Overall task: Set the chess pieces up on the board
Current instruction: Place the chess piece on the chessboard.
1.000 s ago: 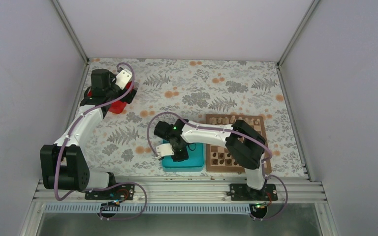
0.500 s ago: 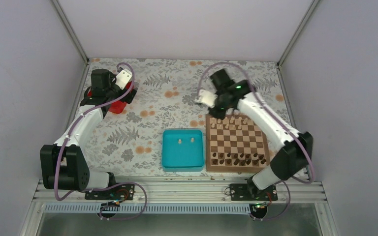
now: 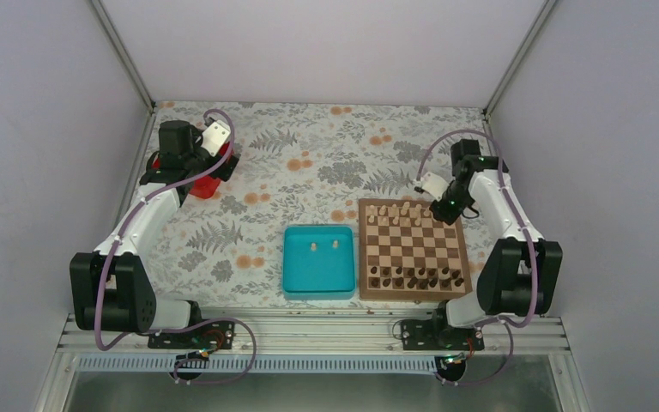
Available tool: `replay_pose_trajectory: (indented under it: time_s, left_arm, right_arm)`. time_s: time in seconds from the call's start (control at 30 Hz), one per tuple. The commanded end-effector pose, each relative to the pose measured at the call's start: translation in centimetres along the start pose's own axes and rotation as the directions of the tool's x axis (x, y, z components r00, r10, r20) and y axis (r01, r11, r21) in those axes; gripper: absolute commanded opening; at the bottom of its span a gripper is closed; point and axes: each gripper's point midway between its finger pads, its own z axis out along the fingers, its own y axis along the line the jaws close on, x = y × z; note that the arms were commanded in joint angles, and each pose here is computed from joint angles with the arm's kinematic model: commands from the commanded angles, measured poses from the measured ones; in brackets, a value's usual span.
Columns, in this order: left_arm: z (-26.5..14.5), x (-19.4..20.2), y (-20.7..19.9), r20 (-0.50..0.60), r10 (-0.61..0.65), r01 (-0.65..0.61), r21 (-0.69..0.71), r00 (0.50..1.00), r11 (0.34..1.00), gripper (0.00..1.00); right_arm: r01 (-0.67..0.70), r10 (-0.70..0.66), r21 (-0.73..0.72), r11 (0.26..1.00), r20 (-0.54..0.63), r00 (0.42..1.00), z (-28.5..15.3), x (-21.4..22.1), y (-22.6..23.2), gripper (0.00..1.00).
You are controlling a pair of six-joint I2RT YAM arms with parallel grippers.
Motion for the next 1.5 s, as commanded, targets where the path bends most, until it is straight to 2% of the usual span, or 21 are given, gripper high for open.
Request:
replay_pose_trajectory:
  time_s: [0.0, 0.37, 1.13, 1.3, 1.47]
  left_arm:
    - [-0.7, -1.1, -0.1, 0.041, 0.014, -0.014, 0.006, 0.999, 1.000, 1.00]
    - [-0.7, -0.9, 0.0, 0.035, 0.013, -0.013, 0.000, 0.999, 1.000, 1.00]
    - [-0.5, -0.7, 0.0, 0.026, 0.010, -0.010, 0.006, 1.000, 1.000, 1.00]
    - [-0.5, -0.7, -0.1, 0.028, 0.010, -0.011, 0.007, 1.000, 1.000, 1.00]
    - [-0.5, -0.7, -0.1, 0.027, 0.011, -0.012, 0.009, 1.000, 1.000, 1.00]
  right_arm:
    - [0.031, -0.029, -0.047, 0.998, 0.040, 0.999, 1.3, -0.2, 0.8, 0.09]
    - [0.006, -0.005, -0.088, 0.996, 0.015, 1.000, 5.4, -0.3, 0.4, 0.10]
    - [-0.012, 0.013, -0.088, 0.996, 0.009, 1.000, 6.9, -0.1, -1.0, 0.12]
    - [-0.012, 0.012, -0.088, 0.996, 0.008, 1.000, 7.1, 0.0, -1.1, 0.15]
    - [-0.014, 0.016, -0.090, 0.996, 0.018, 1.000, 6.6, -0.2, -1.2, 0.22]
